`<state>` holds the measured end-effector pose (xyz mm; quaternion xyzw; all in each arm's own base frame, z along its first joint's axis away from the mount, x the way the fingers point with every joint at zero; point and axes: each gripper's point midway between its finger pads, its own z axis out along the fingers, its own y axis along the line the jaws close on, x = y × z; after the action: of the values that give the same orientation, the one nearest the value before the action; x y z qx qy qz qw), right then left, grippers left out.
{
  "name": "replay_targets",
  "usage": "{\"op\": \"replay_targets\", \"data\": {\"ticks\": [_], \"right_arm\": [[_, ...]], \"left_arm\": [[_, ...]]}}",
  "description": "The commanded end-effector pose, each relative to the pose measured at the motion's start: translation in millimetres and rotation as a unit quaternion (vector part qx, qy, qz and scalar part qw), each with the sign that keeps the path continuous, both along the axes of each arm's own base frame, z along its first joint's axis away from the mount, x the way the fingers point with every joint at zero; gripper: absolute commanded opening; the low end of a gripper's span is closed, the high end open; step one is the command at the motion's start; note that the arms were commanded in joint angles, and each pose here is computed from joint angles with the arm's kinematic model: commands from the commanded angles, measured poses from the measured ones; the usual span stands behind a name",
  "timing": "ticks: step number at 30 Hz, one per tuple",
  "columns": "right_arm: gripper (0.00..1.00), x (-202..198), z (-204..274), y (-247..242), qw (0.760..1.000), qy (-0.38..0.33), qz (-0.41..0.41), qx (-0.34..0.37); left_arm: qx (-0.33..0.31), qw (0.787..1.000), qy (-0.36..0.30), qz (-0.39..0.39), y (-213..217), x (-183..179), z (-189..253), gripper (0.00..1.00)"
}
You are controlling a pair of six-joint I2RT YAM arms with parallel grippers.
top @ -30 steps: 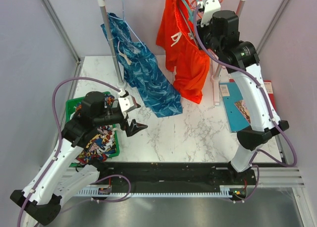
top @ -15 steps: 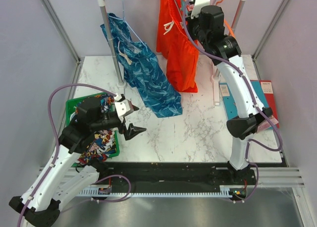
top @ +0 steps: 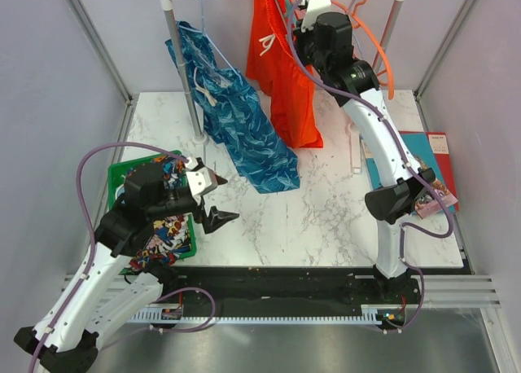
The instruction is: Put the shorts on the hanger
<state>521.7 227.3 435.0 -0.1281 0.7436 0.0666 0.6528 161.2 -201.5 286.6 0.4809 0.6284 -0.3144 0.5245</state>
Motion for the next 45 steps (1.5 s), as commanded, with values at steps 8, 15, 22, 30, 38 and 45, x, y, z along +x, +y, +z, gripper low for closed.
{"op": "replay_targets", "data": {"ticks": [8, 15, 22, 30, 38, 45], "right_arm": [[0.00, -14, 67, 62, 0.990, -0.124, 0.045, 0.044], [0.00, -12, 70, 85, 0.986, -0.150, 0.050, 0.053], [0.00, -16, 71, 109, 0.982, -0.168, 0.064, 0.056], [0.05, -29, 82, 122, 0.978, -0.187, 0.075, 0.059], [0.64, -54, 95, 96, 0.980, -0.186, 0.060, 0.046], [0.86, -89, 103, 68, 0.982, -0.172, 0.072, 0.030]], "left_arm": [[-0.011, 1.000, 0.000, 0.003, 3, -6, -1, 0.99], [-0.011, 1.000, 0.000, 0.001, 5, -10, -3, 0.99], [-0.007, 1.000, -0.005, 0.004, 9, -14, -7, 0.99], [-0.014, 1.000, 0.011, 0.007, 8, -16, -7, 0.99], [-0.016, 1.000, 0.018, 0.019, 9, -13, -5, 0.99], [-0.016, 0.999, 0.024, 0.044, 11, -4, 0, 1.00]]}}
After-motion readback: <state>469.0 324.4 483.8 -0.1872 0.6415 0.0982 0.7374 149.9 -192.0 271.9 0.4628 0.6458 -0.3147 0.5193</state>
